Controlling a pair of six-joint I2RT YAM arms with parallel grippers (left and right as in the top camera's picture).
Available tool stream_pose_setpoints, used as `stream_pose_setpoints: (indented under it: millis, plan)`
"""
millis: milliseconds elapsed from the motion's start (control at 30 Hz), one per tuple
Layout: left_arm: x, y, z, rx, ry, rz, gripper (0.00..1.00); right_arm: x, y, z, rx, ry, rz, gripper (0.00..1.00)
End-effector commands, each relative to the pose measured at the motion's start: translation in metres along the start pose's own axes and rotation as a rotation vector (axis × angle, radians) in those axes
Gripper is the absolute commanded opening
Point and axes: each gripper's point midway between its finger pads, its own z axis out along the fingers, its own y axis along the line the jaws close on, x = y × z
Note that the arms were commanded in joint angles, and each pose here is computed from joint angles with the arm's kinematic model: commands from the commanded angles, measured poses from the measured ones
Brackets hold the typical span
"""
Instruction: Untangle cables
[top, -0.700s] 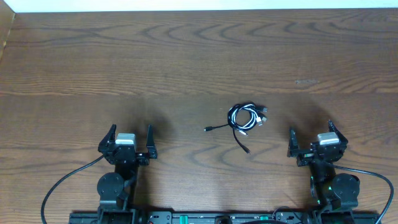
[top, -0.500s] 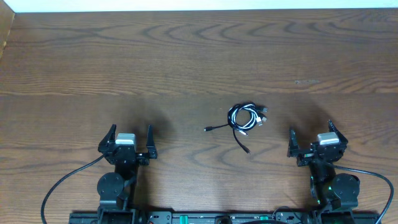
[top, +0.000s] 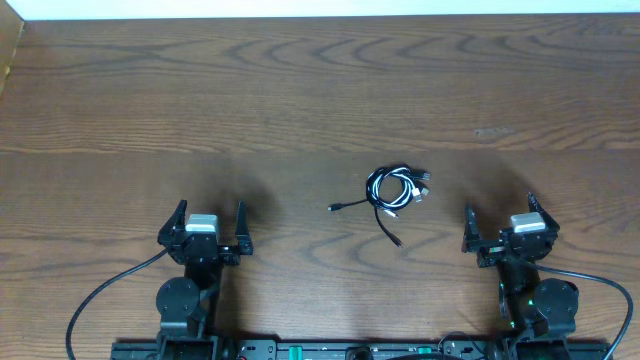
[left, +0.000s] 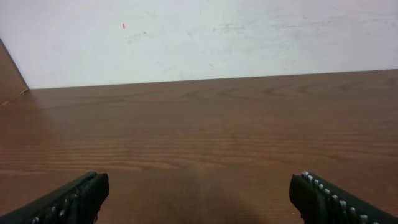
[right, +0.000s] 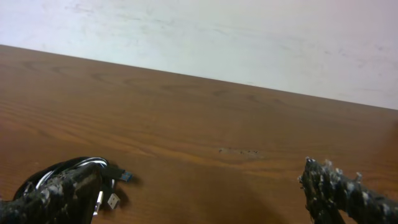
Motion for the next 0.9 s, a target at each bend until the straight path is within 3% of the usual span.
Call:
stream_pose_setpoints:
  millis: [0,867]
  plan:
    - [0.0160,-0.0001,0.0007,0.000,0.049,0.010,0.98,0.0009,-0.0026,-0.0002,0.013,0.002,-0.011,0.99]
    - [0.0161,0.0009,0.0007,-0.006,0.050,0.010,0.98,0.0009,-0.0026,-0.0002,0.013,0.002,-0.002,0.99]
